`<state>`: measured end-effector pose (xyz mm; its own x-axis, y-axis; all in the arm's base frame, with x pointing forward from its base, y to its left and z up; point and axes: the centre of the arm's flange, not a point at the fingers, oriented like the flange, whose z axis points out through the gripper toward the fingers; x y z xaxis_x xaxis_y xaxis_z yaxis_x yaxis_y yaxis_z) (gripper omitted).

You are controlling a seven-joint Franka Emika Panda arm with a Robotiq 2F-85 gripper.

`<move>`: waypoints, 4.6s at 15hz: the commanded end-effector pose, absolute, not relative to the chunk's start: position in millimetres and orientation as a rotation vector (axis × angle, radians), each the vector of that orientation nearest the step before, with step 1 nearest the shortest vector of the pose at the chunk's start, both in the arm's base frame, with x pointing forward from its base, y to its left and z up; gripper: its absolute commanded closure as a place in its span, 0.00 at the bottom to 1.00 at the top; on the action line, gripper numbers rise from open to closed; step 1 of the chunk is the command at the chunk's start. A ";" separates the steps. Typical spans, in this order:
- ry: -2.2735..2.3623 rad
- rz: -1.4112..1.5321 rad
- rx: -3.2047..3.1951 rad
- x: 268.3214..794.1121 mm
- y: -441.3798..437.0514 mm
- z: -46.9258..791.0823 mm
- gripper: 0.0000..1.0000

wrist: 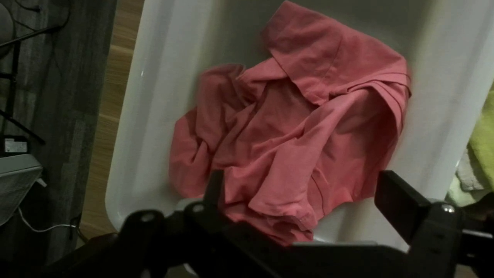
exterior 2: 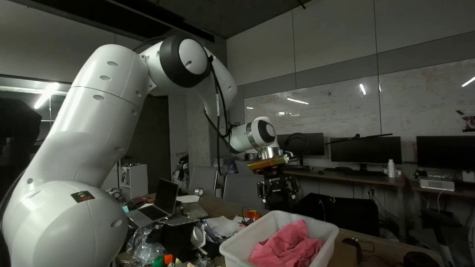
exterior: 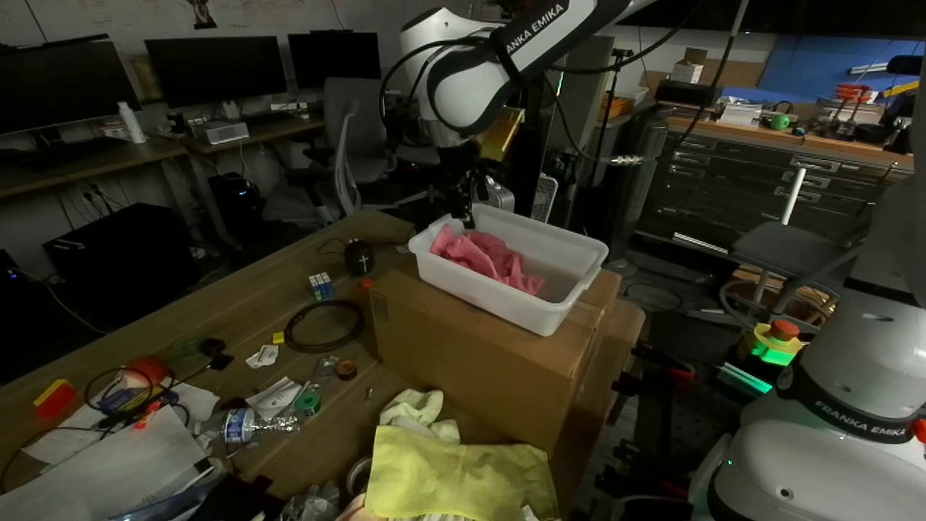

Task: Remove the contents from the storage box and put them on the table

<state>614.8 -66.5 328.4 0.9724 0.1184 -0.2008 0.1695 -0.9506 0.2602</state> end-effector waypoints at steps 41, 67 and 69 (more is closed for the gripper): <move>0.653 -0.096 2.910 617.2 -112.1 199.9 0.57; 0.163 0.063 2.879 526.4 76.2 610.8 0.99; 0.283 -0.058 2.891 524.5 115.5 606.9 0.99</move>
<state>511.7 73.3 596.2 0.9945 0.0944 0.0453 0.0793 -0.9618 0.2619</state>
